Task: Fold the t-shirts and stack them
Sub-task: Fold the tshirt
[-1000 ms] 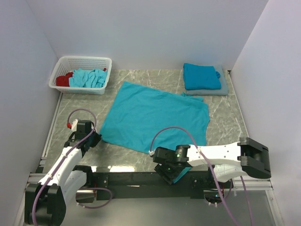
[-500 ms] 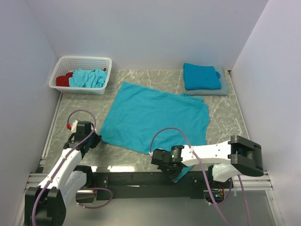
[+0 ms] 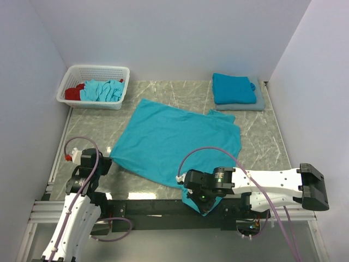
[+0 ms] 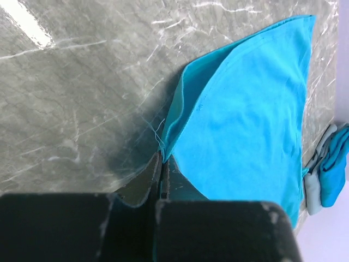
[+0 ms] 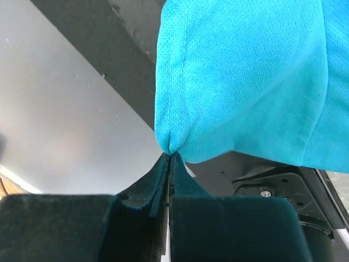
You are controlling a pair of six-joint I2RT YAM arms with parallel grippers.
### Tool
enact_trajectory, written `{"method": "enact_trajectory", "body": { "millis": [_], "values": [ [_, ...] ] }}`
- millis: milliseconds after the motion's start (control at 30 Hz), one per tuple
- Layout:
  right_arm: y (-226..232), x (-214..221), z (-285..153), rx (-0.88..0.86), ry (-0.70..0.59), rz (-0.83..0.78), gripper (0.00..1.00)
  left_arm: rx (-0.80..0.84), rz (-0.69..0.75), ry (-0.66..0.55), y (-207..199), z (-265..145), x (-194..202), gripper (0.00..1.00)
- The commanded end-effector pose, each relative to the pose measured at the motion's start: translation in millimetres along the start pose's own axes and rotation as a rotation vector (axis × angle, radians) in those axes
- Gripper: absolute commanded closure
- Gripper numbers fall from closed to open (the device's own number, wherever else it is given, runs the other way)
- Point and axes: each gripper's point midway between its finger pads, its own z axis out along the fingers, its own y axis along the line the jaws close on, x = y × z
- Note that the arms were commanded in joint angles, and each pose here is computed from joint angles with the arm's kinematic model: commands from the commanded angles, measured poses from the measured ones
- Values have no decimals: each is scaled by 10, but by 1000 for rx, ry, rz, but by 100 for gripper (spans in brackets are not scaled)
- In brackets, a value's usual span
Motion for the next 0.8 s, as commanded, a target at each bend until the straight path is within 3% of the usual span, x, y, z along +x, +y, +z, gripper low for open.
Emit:
{"method": "enact_trajectory", "body": {
  "millis": [0,233,433,767],
  "values": [
    [40,-56,-134,-6,-30,-39,100,-13,-39,-44,2,-15,-89,99],
    [-522,-513,-399,149,-223,201,100,11,32,23,-254,114,-38,100],
    [-952,-891,-776,247,-377,348,100,66,32,0,-584,218,-153,99],
    [-1590,-975,-1024,394,-388,535,100,76,72,4,-1036,504,-272,99]
  ]
}}
